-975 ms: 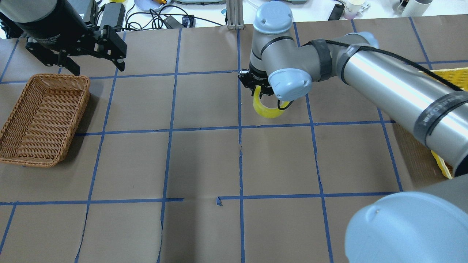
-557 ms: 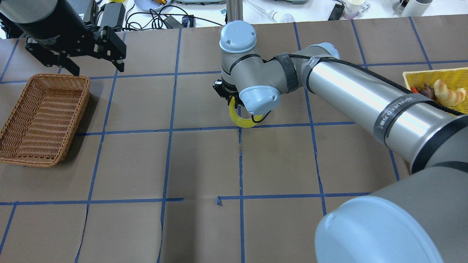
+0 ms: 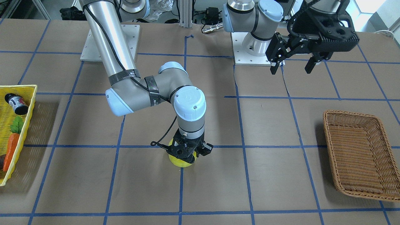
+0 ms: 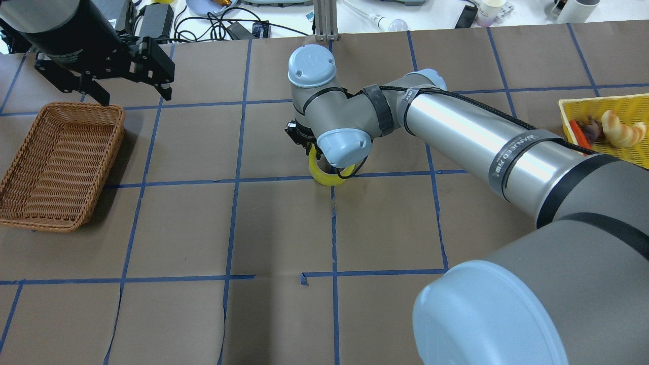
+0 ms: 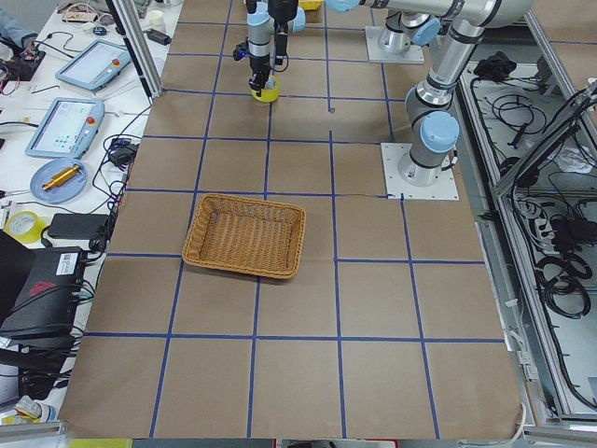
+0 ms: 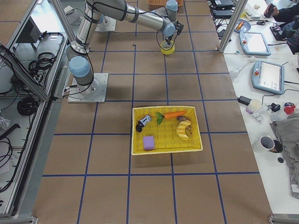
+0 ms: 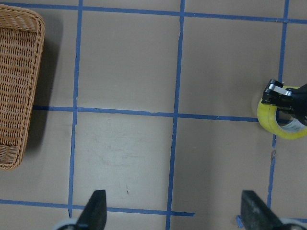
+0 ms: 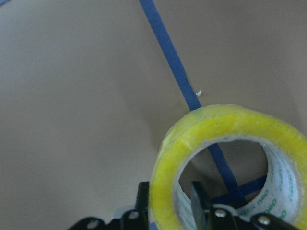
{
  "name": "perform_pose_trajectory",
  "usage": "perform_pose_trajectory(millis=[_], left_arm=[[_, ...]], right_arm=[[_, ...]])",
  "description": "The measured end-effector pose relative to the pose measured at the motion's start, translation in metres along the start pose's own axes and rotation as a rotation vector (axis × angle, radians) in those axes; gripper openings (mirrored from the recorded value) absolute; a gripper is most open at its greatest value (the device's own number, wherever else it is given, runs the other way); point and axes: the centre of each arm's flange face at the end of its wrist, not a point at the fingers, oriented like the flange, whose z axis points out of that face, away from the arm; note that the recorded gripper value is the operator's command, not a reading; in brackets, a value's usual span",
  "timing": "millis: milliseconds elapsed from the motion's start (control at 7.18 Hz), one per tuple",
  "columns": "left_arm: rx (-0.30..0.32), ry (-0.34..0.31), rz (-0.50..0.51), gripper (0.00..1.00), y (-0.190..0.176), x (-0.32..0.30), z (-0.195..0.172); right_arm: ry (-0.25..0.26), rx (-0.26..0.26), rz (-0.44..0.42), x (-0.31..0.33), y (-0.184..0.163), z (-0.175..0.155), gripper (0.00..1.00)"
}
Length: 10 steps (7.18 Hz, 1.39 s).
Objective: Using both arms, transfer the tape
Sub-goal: 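Release the tape roll on the table and raise the right gripper, then reach the left gripper to the tape roll while the right gripper withdraws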
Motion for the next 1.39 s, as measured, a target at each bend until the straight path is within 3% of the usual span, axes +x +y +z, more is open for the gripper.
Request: perform_pose_trajectory(millis=[418,975,1253,1392], left_arm=[[0.003,0.001,0.002,1.0,0.0,0.0,-0.001],[-0.016,0.005,0.004,1.0,0.001,0.003,0.006],[-0.074,0.078,-0.008,1.0,-0.003,0.017,0.06],[-0.068,0.127,-0.024,1.0,-0.01,0.033,0.101]], right_arm=[[-0.027,0.046,-0.023,0.01,-0.011,-0.054,1.0],[-0.038,0.076,-0.125,0.124,-0.087,-0.188,1.0],[-0.01,0.07,-0.172,0.177,-0.105,-0.229,1.0],[-0.002,0.062,-0.187,0.191,-0.107,-0.239,1.0]])
